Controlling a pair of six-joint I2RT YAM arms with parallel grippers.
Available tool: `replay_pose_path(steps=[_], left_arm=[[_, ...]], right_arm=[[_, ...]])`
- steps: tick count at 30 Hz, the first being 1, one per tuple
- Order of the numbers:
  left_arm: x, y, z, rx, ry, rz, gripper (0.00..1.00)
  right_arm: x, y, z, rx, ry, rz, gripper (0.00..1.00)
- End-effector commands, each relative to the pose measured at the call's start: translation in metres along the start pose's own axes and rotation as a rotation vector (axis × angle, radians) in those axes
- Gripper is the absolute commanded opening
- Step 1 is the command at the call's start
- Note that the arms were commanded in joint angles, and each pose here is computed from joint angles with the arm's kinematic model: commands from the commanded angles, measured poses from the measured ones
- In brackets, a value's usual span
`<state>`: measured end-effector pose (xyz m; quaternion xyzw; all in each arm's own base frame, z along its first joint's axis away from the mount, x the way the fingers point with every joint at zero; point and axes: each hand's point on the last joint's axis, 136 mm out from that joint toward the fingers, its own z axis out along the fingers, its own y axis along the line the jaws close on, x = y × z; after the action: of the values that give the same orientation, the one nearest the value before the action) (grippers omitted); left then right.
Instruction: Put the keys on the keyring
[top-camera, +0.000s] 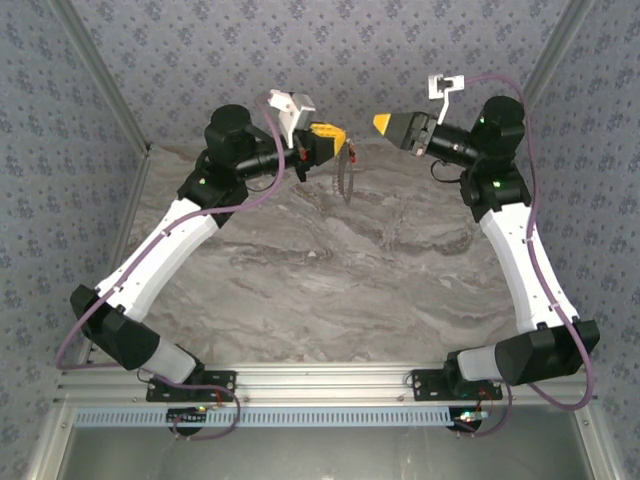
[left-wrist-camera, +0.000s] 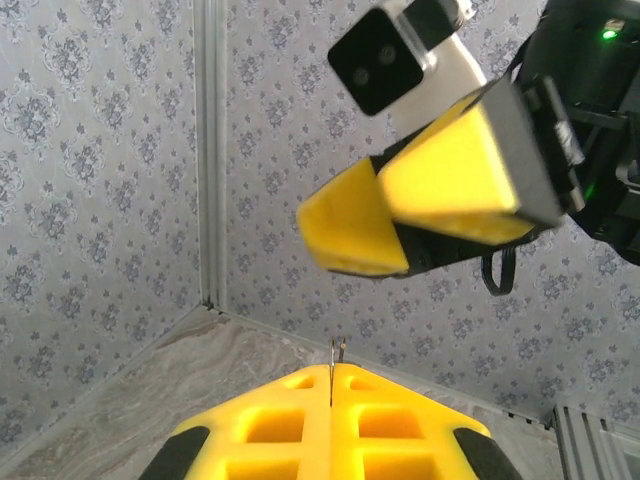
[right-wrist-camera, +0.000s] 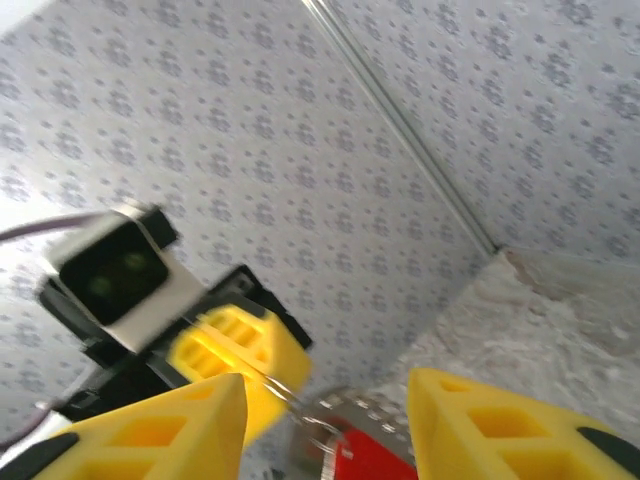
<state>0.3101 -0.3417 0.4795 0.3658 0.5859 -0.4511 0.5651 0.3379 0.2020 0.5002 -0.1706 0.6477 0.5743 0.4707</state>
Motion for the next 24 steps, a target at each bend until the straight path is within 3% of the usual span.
replay_pose_path(steps=[1, 9, 24], left_arm=[[-0.029, -0.011, 0.000, 0.045, -0.087, 0.028, 0.00], [-0.035, -0.010, 0.005, 0.083, -0.115, -0.026, 0.00], [-0.043, -0.004, 0.004, 0.085, -0.136, -0.049, 0.00]], right_arm=[[-0.019, 0.015, 0.005, -0.080, -0.061, -0.021, 0.52], [-0.009, 0.014, 0.016, -0.136, -0.032, 0.001, 0.55], [0.021, 0.002, 0.027, -0.157, 0.027, 0.065, 0.52]])
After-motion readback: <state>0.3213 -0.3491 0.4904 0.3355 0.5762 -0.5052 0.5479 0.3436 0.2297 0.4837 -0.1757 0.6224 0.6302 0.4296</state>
